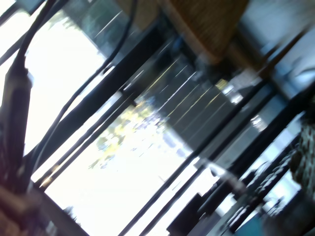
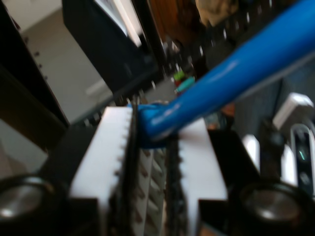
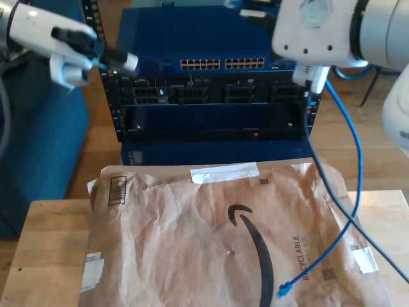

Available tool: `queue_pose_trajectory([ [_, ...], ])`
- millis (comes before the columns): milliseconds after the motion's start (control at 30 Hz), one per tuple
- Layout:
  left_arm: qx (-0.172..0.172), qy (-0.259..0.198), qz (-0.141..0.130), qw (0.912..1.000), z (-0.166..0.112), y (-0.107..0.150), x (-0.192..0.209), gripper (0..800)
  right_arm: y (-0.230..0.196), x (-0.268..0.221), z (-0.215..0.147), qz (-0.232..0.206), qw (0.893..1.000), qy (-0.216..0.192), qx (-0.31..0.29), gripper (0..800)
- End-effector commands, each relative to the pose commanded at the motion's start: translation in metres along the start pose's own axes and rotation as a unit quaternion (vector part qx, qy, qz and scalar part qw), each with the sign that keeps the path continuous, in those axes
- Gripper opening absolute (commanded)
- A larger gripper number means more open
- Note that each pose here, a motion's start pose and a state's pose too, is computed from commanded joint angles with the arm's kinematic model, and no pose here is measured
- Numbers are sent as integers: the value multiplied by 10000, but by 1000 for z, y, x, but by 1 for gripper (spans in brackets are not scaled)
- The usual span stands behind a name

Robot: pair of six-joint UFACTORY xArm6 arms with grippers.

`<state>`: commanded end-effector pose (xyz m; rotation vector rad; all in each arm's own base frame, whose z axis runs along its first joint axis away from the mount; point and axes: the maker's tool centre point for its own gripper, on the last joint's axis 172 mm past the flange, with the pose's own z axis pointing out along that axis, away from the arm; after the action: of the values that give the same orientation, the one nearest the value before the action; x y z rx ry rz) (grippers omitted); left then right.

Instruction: Grab the cable and plug it in

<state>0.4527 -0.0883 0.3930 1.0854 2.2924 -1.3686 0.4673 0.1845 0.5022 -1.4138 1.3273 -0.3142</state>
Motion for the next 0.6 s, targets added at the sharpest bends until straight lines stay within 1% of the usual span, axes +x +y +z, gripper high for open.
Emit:
queue_pose_trajectory([
  [67, -283, 403, 73, 9988, -6, 4, 21, 797, 9, 20, 2, 22, 9998, 177, -67, 1],
  [100, -450, 664, 66, 9968, -10, 9, 35, 797, 13, 27, 3, 49, 9997, 237, -94, 1],
  [200, -1138, 1355, 1, 9842, -44, 27, 82, 795, 24, 54, 4, 155, 9986, 466, -174, 1],
  [233, -1264, 1527, -33, 9801, -53, 29, 99, 795, 29, 62, 4, 189, 9982, 528, -204, 1],
  [300, -1322, 1858, -134, 9736, -57, 28, 137, 795, 38, 70, 6, 223, 9976, 594, -271, 1],
  [333, -1303, 2011, -103, 9708, -56, 25, 151, 795, 39, 71, 6, 225, 9976, 597, -278, 1],
  [400, -1286, 2306, 134, 9644, -54, 19, 175, 795, 41, 72, 7, 229, 9975, 603, -291, 1],
  [467, -1208, 2493, 403, 9600, -54, 12, 195, 797, 50, 77, 9, 251, 9970, 643, -363, 1],
  [567, -1165, 2584, 218, 9587, -77, 20, 262, 800, 51, 79, 9, 258, 9968, 655, -373, 1],
  [600, -1164, 2560, 233, 9594, -82, 23, 279, 800, 52, 79, 9, 260, 9968, 658, -380, 1],
])
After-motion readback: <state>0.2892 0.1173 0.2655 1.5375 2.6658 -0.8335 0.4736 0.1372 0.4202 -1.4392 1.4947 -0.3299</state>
